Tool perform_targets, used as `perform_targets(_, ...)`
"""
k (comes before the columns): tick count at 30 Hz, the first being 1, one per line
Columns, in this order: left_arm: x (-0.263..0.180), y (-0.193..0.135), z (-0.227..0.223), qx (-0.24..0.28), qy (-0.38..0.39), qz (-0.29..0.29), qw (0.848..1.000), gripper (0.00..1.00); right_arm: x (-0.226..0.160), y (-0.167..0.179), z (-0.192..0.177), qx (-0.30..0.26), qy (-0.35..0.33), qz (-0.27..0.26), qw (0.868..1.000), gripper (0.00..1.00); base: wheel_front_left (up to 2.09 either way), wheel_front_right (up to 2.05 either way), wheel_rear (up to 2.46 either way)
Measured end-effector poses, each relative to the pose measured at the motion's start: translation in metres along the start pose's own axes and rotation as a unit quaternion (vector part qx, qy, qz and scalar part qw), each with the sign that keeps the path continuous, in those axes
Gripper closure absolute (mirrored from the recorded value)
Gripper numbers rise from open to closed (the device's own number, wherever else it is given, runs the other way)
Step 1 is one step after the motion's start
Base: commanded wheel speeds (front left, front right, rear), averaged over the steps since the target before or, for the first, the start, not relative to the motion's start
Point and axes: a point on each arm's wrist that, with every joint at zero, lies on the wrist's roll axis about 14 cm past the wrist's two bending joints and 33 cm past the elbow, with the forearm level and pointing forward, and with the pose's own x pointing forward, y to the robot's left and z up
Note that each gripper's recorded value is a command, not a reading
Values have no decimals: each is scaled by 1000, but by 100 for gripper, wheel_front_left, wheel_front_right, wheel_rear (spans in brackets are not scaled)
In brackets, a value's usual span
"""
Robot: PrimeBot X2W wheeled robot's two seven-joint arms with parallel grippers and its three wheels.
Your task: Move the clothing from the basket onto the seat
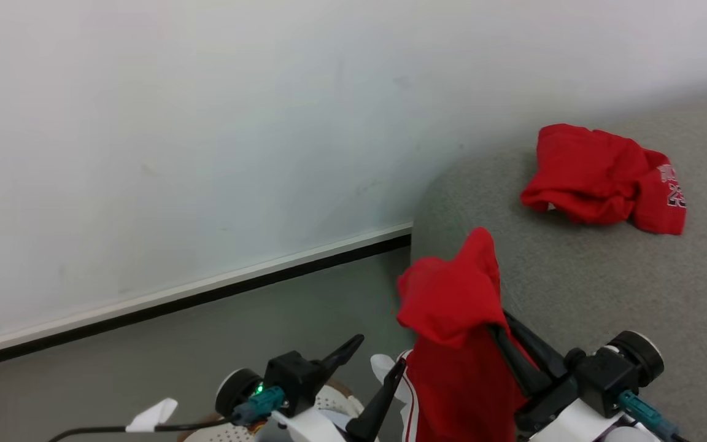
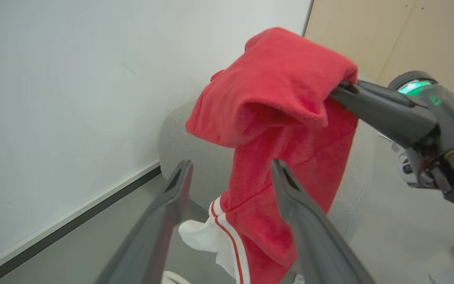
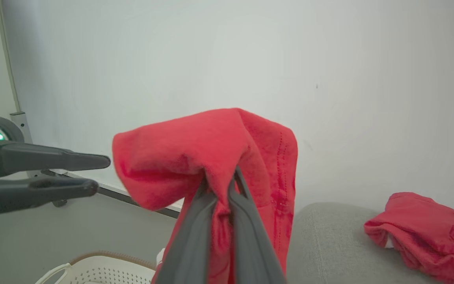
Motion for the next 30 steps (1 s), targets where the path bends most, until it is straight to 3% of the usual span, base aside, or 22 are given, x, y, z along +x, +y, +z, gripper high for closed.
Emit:
perform_targets(15,45,-52,-10,-34,-7,-103,994,0,-50,-75,4,-38,15,-129,991,100,0,0,0)
perform_targets(21,56,-46,-13,-37,-8,-112,993,0,-48,-100,-1,-72,34,-158,984,100,0,0,0)
perform_targets(30,78,1,-21,-28,-15,-99,995,0,7,-186,34,-167,9,-226,960,100,0,0,0)
